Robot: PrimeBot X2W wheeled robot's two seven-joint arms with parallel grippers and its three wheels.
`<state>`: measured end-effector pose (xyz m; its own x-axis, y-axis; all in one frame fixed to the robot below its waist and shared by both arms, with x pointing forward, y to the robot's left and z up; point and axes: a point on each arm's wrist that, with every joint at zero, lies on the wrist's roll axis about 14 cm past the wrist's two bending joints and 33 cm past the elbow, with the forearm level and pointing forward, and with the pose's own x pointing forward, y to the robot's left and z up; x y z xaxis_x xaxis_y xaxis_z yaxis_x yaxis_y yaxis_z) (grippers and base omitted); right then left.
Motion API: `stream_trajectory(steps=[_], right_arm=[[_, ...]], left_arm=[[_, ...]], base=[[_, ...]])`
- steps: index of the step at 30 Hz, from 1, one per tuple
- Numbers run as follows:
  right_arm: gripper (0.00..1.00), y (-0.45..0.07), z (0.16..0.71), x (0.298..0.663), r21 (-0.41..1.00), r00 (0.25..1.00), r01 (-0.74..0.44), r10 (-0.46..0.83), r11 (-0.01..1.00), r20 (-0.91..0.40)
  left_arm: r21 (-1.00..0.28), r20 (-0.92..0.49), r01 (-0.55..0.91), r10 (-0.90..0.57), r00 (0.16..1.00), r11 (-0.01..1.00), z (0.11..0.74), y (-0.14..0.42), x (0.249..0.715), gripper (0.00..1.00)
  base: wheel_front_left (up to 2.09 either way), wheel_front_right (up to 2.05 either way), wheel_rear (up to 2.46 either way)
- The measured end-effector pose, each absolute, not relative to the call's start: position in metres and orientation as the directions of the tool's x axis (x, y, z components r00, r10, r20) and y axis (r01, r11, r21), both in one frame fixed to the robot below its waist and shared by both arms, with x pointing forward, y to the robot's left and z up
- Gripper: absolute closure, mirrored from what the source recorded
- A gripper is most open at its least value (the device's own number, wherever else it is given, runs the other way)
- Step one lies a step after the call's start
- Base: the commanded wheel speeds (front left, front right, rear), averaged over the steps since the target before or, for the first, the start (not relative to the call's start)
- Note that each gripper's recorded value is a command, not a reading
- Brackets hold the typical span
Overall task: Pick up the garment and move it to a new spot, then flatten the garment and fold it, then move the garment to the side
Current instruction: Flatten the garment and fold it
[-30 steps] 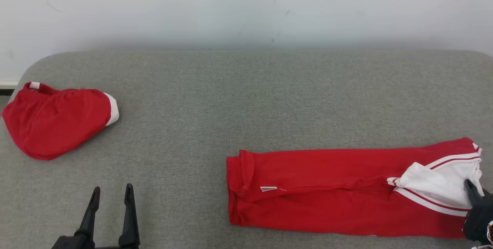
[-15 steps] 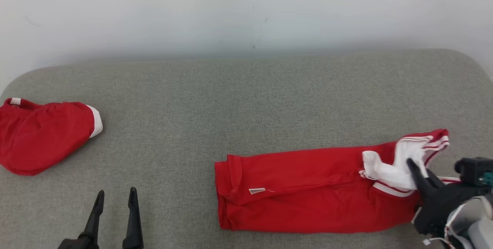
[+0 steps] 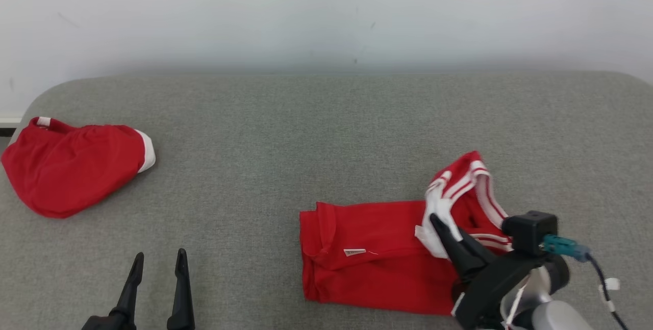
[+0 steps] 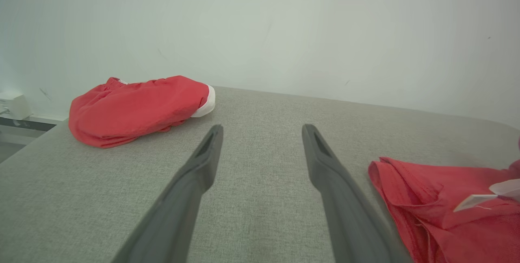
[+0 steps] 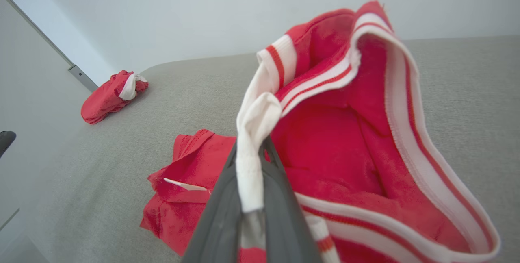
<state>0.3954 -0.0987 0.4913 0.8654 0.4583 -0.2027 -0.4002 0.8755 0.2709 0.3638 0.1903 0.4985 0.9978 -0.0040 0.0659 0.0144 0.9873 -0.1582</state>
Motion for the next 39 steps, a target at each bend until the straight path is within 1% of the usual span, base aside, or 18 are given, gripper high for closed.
stream_trajectory(steps=[5,8,13,14,15,16,18,22,28,32,39], right_arm=[[1.00,-0.048,0.492,0.390,0.317,0.810,-0.484,0.555,0.816,-0.192],[1.00,-0.026,0.496,0.390,0.338,0.789,-0.515,0.590,0.788,-0.171],[1.00,-0.002,0.490,0.388,0.365,0.761,-0.539,0.625,0.759,-0.177],[0.61,-0.001,0.487,0.388,0.371,0.758,-0.535,0.625,0.759,-0.185],[0.12,0.001,0.485,0.389,0.369,0.756,-0.537,0.626,0.759,-0.189],[0.00,0.004,0.483,0.389,0.362,0.753,-0.542,0.630,0.758,-0.191],[0.00,0.006,0.485,0.390,0.361,0.755,-0.548,0.632,0.755,-0.175],[0.00,0.001,0.506,0.401,0.328,0.784,-0.562,0.616,0.759,-0.082],[0.00,-0.038,0.542,0.416,0.268,0.848,-0.524,0.526,0.809,0.067],[0.00,-0.076,0.557,0.420,0.239,0.892,-0.452,0.430,0.860,0.141],[0.00,-0.141,0.560,0.408,0.231,0.949,-0.290,0.246,0.929,0.200]], left_arm=[[-0.167,0.056,-0.005,0.015,0.998,0.986,0.496,0.196,0.359,0.00],[-0.168,0.053,-0.018,0.027,0.998,0.986,0.495,0.199,0.357,0.00],[-0.174,0.047,-0.034,0.043,0.998,0.984,0.493,0.203,0.353,0.00],[-0.174,0.046,-0.036,0.045,0.998,0.984,0.493,0.204,0.353,0.00],[-0.174,0.045,-0.039,0.047,0.998,0.984,0.493,0.204,0.352,0.00],[-0.174,0.045,-0.039,0.048,0.998,0.984,0.493,0.204,0.352,0.00],[-0.175,0.046,-0.043,0.052,0.998,0.984,0.493,0.205,0.352,0.00],[-0.180,0.050,-0.042,0.052,0.997,0.983,0.494,0.205,0.353,0.00],[-0.180,0.057,-0.029,0.040,0.998,0.983,0.496,0.201,0.356,0.00],[-0.175,0.064,-0.019,0.031,0.997,0.984,0.498,0.200,0.356,0.00],[-0.166,0.078,-0.008,0.021,0.997,0.986,0.502,0.198,0.356,0.00]], base=[[0.00,0.00,0.00],[0.00,0.00,0.00],[0.00,0.00,0.00],[0.00,0.00,0.00],[0.00,0.00,0.00],[0.00,0.00,0.00],[0.00,0.00,0.00],[0.00,0.00,0.00],[0.00,0.00,0.00],[0.00,0.00,0.00],[0.00,0.00,0.00]])
